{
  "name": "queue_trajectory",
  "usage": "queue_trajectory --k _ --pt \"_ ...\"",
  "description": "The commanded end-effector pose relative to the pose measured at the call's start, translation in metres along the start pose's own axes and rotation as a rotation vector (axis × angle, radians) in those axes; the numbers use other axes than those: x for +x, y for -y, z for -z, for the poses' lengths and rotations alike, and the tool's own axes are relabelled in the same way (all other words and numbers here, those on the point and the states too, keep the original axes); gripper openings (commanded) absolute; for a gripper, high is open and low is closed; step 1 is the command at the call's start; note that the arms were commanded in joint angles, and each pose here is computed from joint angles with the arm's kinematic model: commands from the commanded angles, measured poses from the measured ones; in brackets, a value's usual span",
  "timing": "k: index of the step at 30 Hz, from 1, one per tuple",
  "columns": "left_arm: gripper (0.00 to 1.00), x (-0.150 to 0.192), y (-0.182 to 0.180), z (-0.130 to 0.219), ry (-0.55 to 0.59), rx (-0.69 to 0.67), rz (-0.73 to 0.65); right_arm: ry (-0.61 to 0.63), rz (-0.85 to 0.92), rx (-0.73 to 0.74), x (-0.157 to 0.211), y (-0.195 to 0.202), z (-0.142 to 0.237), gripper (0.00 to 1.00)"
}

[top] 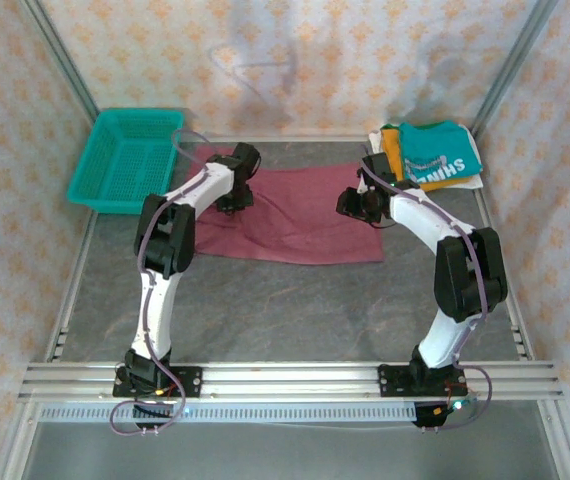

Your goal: Fold and stack the t-shirts

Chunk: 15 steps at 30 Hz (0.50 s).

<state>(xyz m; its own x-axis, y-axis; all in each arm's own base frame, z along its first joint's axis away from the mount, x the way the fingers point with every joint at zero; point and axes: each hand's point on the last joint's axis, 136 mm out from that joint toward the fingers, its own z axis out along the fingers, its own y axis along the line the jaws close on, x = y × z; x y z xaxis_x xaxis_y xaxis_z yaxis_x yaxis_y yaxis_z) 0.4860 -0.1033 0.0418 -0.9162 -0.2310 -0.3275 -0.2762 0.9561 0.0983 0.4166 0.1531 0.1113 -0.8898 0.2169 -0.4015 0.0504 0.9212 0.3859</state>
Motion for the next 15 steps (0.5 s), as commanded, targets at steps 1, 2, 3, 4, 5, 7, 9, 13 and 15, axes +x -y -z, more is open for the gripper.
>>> queue_trajectory --k 1,2,3,4,5,7,9,13,15 --pt "0.22 0.003 -0.014 0.022 0.026 -0.067 -0.037 0.002 -0.004 -0.027 -0.003 -0.007 0.002 0.41" --pt "0.24 0.002 -0.019 0.031 0.053 -0.063 -0.022 -0.001 -0.004 -0.028 -0.002 -0.007 0.002 0.41" --pt "0.26 0.001 -0.024 0.04 0.085 -0.06 -0.006 -0.002 0.0 -0.035 -0.002 -0.008 0.002 0.41" --pt "0.28 0.0 -0.03 0.052 0.124 -0.056 0.011 -0.004 0.009 -0.044 -0.002 -0.011 0.002 0.41" --pt "0.3 -0.003 -0.038 0.066 0.172 -0.054 0.036 -0.003 0.026 -0.054 -0.001 -0.014 0.002 0.41" --pt "0.34 -0.005 -0.055 0.094 0.261 -0.038 0.088 -0.001 0.073 -0.058 0.002 -0.022 0.0 0.4" --pt "0.34 0.003 -0.072 0.103 0.288 -0.005 0.154 -0.016 0.125 -0.037 0.008 -0.029 -0.005 0.39" --pt "0.34 0.034 -0.103 0.076 0.219 0.095 0.329 -0.043 0.134 -0.01 0.017 -0.035 -0.019 0.35" --pt "0.34 0.047 -0.116 0.056 0.171 0.099 0.365 -0.044 0.108 -0.014 0.021 -0.035 -0.025 0.3"
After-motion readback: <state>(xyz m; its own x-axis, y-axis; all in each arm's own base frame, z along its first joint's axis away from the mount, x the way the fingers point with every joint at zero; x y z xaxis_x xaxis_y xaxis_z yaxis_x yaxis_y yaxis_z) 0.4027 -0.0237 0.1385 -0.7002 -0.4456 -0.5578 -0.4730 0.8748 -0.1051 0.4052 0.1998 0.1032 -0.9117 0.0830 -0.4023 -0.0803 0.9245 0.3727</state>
